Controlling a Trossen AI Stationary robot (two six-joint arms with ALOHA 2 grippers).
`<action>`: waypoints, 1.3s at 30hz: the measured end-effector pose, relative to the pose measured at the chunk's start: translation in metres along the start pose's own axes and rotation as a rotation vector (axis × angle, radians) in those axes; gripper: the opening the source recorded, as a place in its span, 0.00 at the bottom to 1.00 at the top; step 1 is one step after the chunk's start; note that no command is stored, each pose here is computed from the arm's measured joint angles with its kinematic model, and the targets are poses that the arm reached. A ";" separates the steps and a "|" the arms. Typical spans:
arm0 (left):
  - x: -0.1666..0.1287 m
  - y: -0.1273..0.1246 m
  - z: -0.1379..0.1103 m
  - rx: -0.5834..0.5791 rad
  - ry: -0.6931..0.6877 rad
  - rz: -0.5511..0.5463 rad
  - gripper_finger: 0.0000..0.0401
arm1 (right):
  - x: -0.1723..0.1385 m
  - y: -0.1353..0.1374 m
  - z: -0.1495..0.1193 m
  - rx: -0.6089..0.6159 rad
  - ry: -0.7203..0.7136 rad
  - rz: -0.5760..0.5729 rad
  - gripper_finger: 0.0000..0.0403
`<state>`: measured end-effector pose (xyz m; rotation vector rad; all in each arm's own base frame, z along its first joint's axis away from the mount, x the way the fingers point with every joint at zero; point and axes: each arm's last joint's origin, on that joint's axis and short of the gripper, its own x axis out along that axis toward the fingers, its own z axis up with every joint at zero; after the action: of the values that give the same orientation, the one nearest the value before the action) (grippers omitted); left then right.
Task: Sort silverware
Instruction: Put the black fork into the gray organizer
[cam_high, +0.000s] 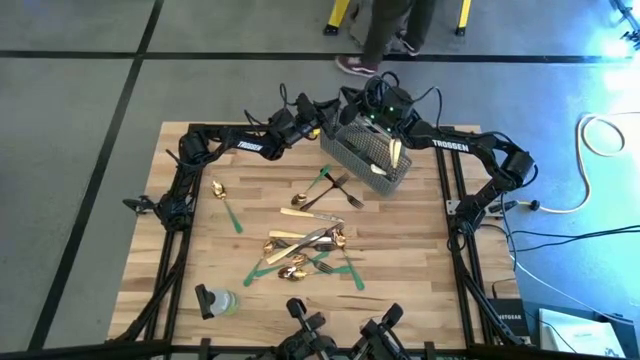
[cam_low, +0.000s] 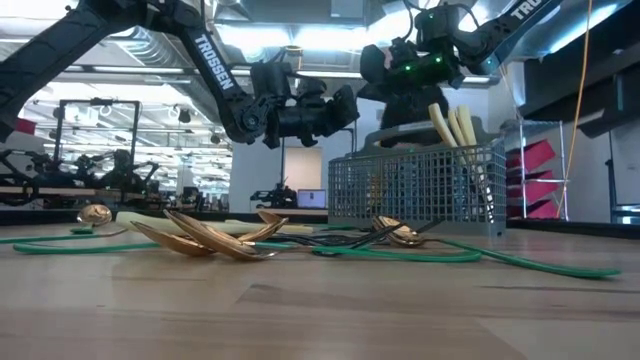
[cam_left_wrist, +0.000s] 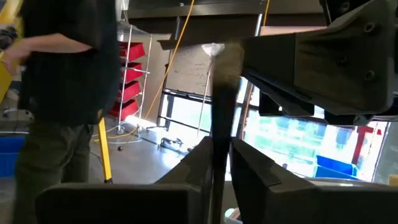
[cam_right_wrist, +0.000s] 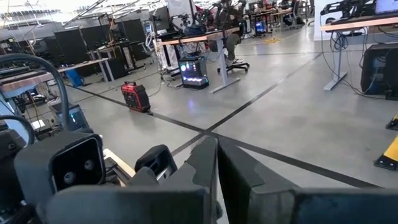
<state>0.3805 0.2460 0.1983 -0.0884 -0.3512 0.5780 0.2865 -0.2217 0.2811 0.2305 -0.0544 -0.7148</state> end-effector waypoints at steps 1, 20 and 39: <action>0.000 0.000 0.000 0.000 0.000 0.000 0.12 | 0.000 0.000 0.000 0.000 0.000 0.000 0.00; 0.001 0.004 0.018 0.059 -0.034 0.010 0.19 | -0.010 0.031 -0.005 -0.129 0.069 0.094 0.00; -0.038 -0.010 0.108 0.385 0.262 -0.124 0.17 | -0.135 0.119 -0.003 -0.478 0.277 0.239 0.00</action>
<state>0.3179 0.2148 0.2899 0.2256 0.0132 0.4952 0.2614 -0.0458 0.3091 -0.1355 0.3450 -0.4356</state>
